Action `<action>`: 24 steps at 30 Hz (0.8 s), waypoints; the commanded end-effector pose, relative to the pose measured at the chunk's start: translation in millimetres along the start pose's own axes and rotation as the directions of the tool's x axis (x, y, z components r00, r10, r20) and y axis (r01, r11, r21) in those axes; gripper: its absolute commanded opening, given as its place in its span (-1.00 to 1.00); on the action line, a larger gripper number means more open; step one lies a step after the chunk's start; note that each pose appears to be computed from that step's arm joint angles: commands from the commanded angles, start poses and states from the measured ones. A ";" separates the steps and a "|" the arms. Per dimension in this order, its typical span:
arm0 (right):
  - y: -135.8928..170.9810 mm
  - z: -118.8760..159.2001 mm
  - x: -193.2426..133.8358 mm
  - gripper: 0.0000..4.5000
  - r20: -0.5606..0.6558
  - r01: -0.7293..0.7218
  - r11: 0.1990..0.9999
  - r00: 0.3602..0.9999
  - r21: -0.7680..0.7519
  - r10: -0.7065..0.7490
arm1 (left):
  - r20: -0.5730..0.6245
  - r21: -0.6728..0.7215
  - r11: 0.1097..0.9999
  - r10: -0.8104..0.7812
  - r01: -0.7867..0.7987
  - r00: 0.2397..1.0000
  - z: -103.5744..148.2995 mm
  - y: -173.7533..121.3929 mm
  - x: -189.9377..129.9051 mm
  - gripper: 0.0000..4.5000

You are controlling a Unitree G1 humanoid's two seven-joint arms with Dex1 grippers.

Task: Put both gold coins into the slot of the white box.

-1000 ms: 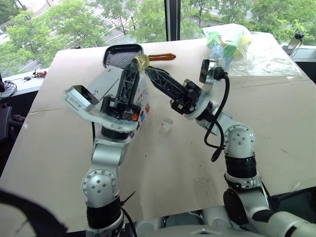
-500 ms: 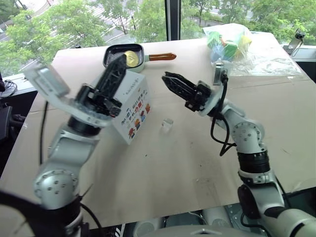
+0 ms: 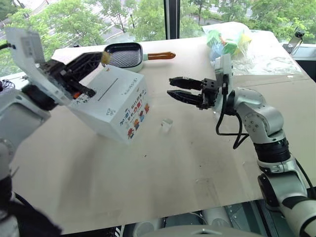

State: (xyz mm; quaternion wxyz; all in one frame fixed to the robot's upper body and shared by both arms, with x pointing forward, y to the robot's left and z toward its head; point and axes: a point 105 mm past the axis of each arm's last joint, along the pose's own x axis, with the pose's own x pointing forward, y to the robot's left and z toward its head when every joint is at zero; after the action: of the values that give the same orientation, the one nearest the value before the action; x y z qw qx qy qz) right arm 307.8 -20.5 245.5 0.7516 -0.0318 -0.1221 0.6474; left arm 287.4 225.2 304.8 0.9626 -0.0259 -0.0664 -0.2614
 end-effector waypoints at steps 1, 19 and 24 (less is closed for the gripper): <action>8.7 17.4 5.7 -0.17 0.016 -0.041 0.994 0.999 -0.104 0.043 | -0.049 0.016 1.000 0.004 -0.003 0.999 0.0 11.6 -5.3 -1.00; 16.4 17.6 18.6 -0.17 0.024 -0.017 0.988 0.999 -0.154 0.021 | -0.225 -0.021 1.000 -0.020 0.016 0.974 -32.6 26.9 -11.8 -1.00; 16.9 17.6 20.1 -0.17 0.033 -0.014 0.989 0.999 -0.150 0.019 | -0.229 -0.044 0.999 -0.036 0.027 0.973 -34.8 23.3 -11.9 -1.00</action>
State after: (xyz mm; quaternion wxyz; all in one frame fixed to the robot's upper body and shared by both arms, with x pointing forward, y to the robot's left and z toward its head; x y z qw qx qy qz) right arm 298.0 -1.8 250.3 0.7487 -0.0691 -0.1527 0.6413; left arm 297.6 252.1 256.7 0.9601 -0.0250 0.0692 -0.2700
